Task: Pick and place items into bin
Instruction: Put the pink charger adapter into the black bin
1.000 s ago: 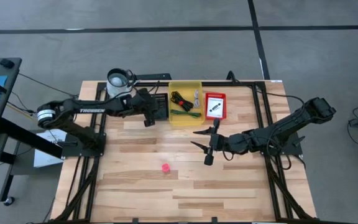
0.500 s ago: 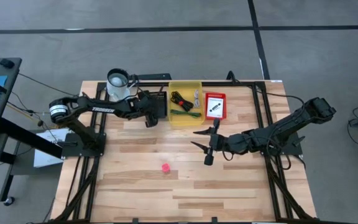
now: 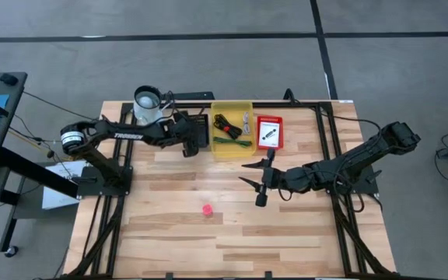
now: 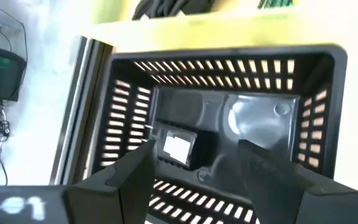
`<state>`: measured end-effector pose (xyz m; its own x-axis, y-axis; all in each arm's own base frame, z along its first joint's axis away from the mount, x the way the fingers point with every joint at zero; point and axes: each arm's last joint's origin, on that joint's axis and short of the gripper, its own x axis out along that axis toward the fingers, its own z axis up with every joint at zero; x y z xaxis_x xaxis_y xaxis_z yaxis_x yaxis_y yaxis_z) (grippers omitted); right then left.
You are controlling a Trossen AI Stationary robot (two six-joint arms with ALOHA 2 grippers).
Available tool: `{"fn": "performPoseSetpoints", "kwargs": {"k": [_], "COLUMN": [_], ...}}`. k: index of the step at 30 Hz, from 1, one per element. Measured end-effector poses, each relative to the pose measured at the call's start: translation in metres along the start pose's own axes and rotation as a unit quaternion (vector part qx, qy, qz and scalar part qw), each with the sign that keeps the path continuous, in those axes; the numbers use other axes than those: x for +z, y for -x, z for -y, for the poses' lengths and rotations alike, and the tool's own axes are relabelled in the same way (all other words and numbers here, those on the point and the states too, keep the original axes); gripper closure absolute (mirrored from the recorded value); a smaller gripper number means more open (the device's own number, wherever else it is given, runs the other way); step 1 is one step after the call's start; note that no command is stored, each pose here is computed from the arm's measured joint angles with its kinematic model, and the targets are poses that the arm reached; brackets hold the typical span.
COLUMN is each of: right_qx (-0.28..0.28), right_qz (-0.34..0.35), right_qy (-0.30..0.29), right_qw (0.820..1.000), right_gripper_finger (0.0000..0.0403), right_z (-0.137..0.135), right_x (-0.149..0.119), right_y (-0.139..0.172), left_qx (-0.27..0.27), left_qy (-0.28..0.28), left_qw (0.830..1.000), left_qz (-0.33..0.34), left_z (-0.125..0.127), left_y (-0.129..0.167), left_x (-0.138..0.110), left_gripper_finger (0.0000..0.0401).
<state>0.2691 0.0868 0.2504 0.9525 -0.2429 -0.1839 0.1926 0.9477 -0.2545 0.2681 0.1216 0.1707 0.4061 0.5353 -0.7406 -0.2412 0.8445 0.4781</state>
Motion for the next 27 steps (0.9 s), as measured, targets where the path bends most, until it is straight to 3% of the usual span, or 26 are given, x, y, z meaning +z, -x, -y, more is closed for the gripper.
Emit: {"fn": "performPoseSetpoints", "kwargs": {"k": [10, 14, 18, 22, 27], "right_qx": [0.000, 0.000, 0.001, 0.001, 0.003], "right_qz": [-0.001, -0.003, -0.013, -0.023, -0.038], "right_qy": [0.000, -0.020, -0.053, -0.090, -0.109], "right_qw": [1.000, 1.000, 0.999, 0.996, 0.993], "right_gripper_finger": [0.0211, 0.0209, 0.0214, 0.0221, 0.0227], "right_z": [0.000, 0.000, 0.000, -0.001, -0.001], "right_x": [0.000, -0.001, -0.003, -0.005, -0.008], "right_y": [0.000, 0.000, 0.000, 0.000, 0.000], "left_qx": [-0.020, -0.028, -0.027, -0.051, -0.109], "left_qy": [-0.008, 0.042, 0.092, 0.133, 0.197], "left_qw": [1.000, 0.999, 0.992, 0.967, 0.911], "left_qz": [-0.008, -0.001, 0.088, 0.212, 0.344], "left_z": [-0.010, -0.018, -0.022, -0.017, 0.004], "left_y": [0.031, 0.070, 0.127, 0.180, 0.205], "left_x": [0.041, 0.056, 0.056, 0.039, -0.001], "left_gripper_finger": [0.0186, 0.0186, 0.0186, 0.0186, 0.0186]}}
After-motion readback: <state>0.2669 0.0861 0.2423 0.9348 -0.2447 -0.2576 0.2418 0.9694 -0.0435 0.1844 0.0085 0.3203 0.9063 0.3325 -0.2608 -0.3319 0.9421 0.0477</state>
